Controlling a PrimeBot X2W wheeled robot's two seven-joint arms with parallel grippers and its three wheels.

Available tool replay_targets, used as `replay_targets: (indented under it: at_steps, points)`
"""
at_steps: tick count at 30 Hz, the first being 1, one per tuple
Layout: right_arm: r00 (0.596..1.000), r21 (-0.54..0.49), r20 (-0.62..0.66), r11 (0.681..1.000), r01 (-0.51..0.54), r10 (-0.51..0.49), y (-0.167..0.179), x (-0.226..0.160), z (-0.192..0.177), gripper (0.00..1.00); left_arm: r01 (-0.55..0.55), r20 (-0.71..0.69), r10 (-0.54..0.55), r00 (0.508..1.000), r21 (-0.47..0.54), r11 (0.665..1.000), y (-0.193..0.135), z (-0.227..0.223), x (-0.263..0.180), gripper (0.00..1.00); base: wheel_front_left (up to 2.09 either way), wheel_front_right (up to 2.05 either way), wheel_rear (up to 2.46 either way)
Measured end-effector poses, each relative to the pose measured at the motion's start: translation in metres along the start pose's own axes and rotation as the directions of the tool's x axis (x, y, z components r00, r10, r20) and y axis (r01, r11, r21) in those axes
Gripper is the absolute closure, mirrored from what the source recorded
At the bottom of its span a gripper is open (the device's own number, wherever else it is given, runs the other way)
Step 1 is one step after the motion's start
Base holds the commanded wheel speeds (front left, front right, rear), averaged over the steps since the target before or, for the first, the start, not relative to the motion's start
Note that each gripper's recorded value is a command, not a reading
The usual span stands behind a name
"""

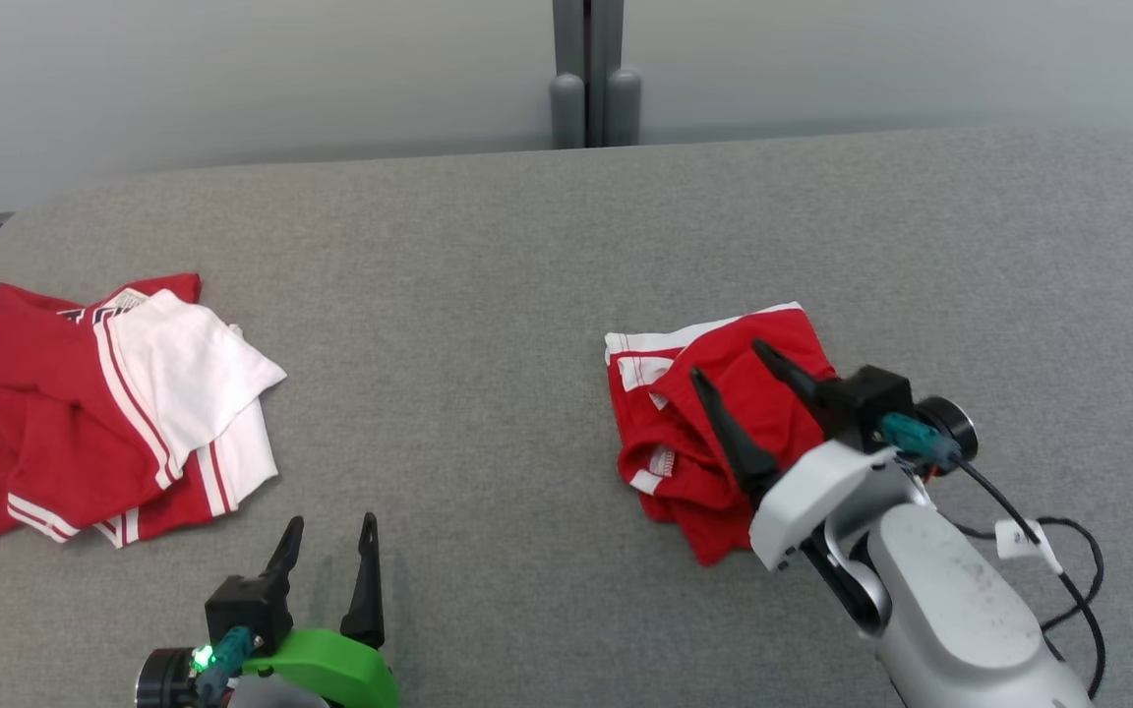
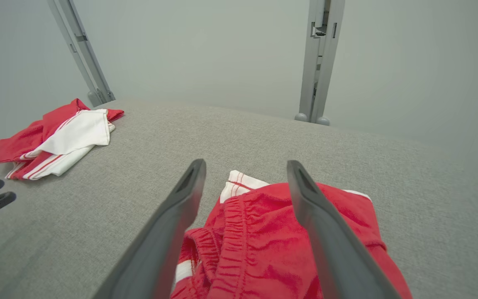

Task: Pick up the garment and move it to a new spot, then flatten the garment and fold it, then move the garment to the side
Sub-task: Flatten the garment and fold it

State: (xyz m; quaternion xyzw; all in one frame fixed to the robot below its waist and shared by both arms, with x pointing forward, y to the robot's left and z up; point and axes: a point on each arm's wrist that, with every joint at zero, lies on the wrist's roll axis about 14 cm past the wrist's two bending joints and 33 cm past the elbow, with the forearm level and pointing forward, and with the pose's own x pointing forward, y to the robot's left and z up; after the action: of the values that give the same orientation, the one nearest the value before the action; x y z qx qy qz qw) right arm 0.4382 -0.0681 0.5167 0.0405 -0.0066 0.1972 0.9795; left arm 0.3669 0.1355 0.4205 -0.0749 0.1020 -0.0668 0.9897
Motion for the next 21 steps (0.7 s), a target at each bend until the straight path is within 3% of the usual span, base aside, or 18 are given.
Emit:
replay_targets:
  at_steps: [4,8,21]
  points:
    - [0.992,-0.07,-0.101,0.994,-0.078,0.071,0.015,0.027,-0.005,0.0,-0.011,-0.01,0.011,1.0,-0.014,1.0,0.003,-0.003,0.002,0.0,0.0,0.0,0.0]
    - [0.962,-0.099,-0.256,0.987,-0.126,0.097,0.023,0.035,-0.033,0.0,-0.028,-0.03,0.027,0.999,-0.024,0.999,0.009,-0.009,0.0,0.0,0.0,0.0,0.0]
    - [0.868,-0.05,-0.489,0.99,-0.132,0.091,0.028,0.0,-0.096,0.0,-0.042,-0.03,0.041,0.999,-0.036,0.998,0.012,-0.009,0.001,0.0,0.0,0.0,0.0]
